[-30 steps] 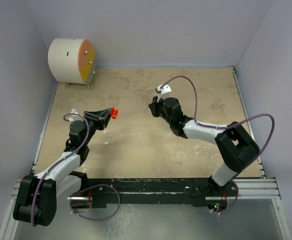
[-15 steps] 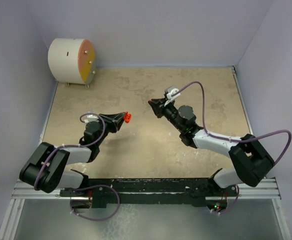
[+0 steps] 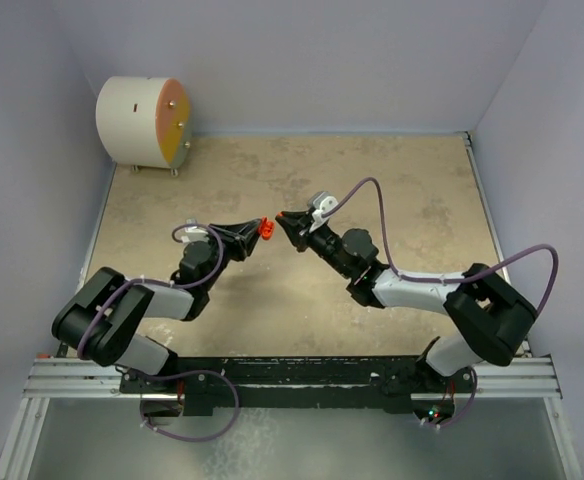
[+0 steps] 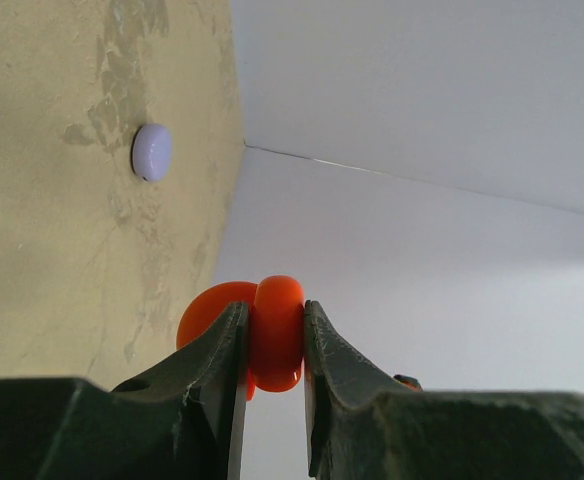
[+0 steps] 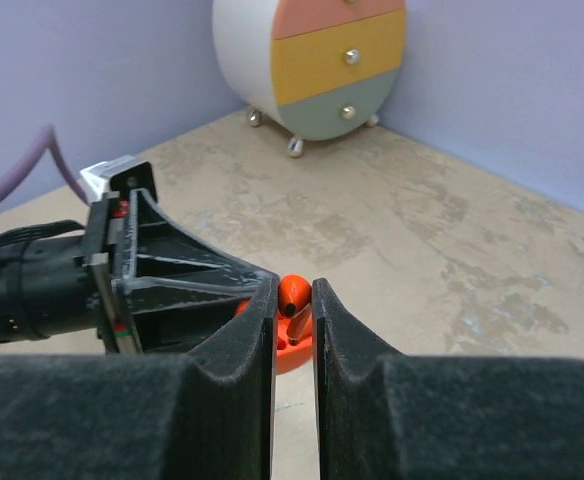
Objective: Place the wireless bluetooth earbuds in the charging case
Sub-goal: Place the earbud in the charging case.
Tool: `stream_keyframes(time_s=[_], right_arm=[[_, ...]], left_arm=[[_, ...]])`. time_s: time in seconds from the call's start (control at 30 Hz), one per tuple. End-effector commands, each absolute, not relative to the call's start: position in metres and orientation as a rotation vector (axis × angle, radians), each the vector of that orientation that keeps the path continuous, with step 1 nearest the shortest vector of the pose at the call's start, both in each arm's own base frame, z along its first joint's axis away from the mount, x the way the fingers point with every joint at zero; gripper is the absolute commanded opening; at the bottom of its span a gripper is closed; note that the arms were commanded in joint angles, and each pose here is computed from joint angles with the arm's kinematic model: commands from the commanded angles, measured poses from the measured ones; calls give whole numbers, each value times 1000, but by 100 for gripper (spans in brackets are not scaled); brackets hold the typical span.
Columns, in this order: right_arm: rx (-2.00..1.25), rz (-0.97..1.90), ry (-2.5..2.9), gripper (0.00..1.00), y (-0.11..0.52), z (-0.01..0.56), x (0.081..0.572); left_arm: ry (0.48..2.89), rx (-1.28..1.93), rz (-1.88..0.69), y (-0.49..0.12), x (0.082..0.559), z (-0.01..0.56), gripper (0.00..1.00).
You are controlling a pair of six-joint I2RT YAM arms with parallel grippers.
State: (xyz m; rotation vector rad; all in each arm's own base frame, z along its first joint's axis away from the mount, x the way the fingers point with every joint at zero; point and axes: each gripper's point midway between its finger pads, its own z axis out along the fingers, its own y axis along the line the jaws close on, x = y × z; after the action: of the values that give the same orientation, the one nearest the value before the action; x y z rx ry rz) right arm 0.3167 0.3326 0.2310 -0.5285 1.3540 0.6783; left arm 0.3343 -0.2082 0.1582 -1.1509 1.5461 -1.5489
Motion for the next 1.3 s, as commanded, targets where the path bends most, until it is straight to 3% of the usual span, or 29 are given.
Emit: stream_keyframes(time_s=[0.0, 0.43, 1.27], right_arm=[[-501, 667, 1255, 0, 337, 256, 316], [-508, 594, 1254, 0, 339, 242, 315], [-534, 485, 1282, 0, 343, 221, 315]], left_arm=[[1432, -1122, -1645, -216, 341, 188, 0], [1391, -1205, -1768, -235, 341, 190, 0], [1439, -1265, -1670, -230, 338, 196, 0]])
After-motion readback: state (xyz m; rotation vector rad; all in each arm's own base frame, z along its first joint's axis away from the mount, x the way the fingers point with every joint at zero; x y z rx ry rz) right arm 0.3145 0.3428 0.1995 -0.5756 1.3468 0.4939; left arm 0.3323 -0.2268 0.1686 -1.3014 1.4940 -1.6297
